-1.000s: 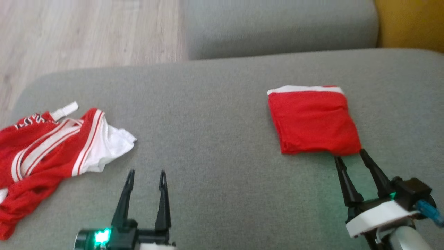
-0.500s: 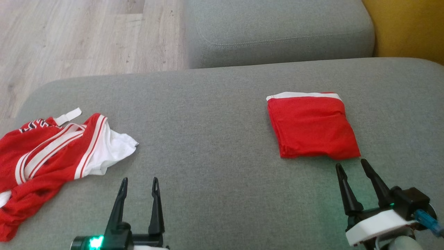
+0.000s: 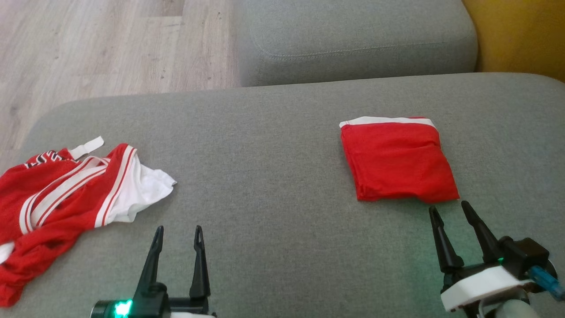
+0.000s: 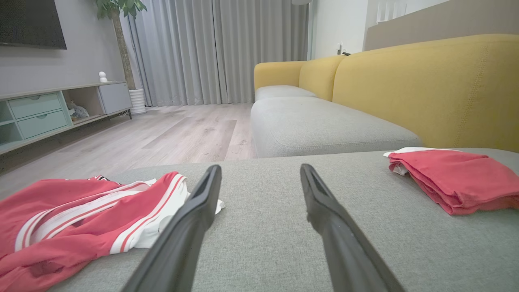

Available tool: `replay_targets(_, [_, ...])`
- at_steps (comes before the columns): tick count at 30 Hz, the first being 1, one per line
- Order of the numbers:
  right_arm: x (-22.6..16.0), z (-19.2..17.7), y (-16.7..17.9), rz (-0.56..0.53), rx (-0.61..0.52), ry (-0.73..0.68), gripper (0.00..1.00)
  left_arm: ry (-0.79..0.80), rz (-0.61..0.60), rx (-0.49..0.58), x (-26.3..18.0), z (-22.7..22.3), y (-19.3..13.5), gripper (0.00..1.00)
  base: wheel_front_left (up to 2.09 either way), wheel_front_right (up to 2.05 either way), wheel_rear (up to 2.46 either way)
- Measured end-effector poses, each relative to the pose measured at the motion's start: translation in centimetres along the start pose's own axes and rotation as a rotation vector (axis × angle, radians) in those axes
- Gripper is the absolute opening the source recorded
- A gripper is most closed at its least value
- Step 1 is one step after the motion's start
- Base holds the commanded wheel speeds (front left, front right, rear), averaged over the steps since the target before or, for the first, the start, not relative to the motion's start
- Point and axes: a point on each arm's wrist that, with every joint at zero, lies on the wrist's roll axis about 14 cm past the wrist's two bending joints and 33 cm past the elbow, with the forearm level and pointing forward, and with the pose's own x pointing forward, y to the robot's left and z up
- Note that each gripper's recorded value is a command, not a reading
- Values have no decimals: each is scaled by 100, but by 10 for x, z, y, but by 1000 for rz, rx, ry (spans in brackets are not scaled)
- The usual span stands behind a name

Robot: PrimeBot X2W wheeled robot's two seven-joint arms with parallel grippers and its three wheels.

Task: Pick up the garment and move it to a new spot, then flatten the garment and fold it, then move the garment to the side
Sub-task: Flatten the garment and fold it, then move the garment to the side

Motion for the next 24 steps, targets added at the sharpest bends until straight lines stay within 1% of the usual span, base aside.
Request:
replay_targets(9, [-1,-3,-2,-9,7,9,100,7,-8,6,2,-2,-2,100,0,0,0])
replay_targets(15, [2,-18,-10,-34,38,55,100,27,-10,4,4,-8,-3,100,0,0,0])
replay_targets(19, [23,-18,-24,-44,55,70,100,44,-16,-2,10,-13,-5,100,0,0,0])
replay_targets(22, [50,-16,-42,-44,29,124,100,52,-41,1,21,-16,-11,100,0,0,0])
replay_targets(24, [69,-12,-55,-53,33,157,100,48,-57,3,33,-16,-15,100,0,0,0])
